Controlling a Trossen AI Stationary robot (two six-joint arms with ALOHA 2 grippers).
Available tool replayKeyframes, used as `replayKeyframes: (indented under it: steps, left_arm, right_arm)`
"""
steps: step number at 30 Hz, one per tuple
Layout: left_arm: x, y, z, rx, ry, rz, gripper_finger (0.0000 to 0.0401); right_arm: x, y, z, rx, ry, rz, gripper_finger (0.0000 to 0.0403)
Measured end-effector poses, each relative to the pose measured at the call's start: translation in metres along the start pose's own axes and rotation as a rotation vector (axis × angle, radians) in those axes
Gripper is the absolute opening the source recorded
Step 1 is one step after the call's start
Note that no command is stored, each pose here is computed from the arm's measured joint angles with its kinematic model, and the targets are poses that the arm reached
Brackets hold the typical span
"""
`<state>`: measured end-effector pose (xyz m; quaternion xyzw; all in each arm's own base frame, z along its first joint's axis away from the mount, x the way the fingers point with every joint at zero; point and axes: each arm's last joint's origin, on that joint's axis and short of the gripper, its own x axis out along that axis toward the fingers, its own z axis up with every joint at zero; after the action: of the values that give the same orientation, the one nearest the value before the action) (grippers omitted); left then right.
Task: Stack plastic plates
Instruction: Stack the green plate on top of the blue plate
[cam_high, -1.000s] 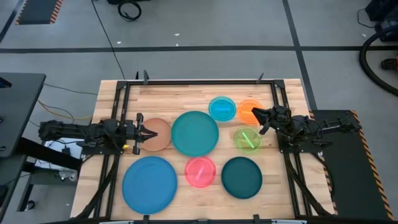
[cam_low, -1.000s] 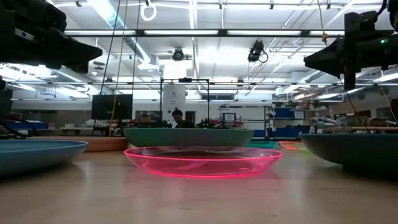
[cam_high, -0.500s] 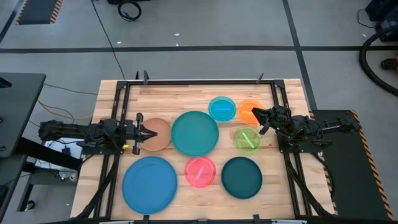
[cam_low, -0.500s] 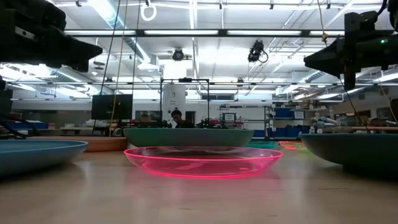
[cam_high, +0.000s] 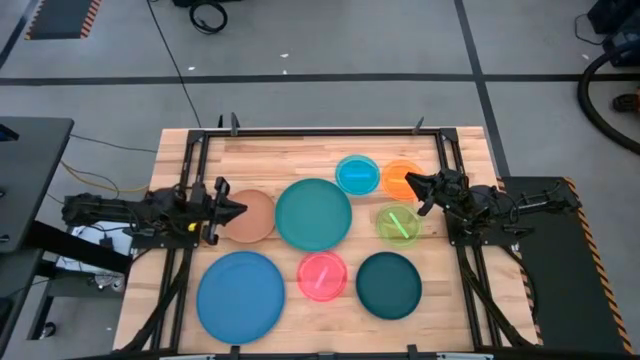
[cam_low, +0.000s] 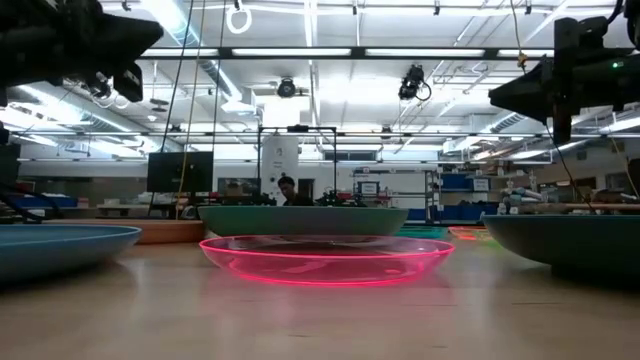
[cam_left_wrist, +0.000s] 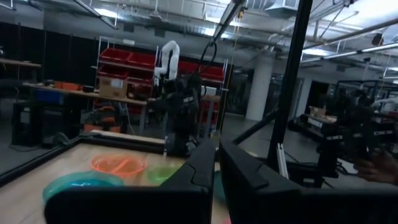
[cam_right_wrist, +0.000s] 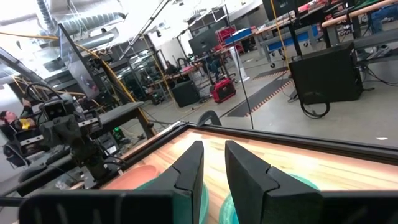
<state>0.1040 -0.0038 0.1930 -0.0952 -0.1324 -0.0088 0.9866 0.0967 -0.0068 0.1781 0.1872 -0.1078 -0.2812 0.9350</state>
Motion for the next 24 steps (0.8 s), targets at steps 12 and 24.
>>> replayKeyframes:
  steps: [12, 24]
  left_arm:
    - [-0.001, -0.005, 0.011, -0.197, -0.108, -0.056, 0.0030]
    - [0.030, -0.026, 0.044, -0.211, 0.161, -0.050, 0.0030]
  right_arm:
    - [-0.001, 0.006, 0.013, 0.160, -0.082, 0.122, 0.0077]
    - [0.003, 0.015, 0.005, 0.111, 0.028, 0.298, 0.0077]
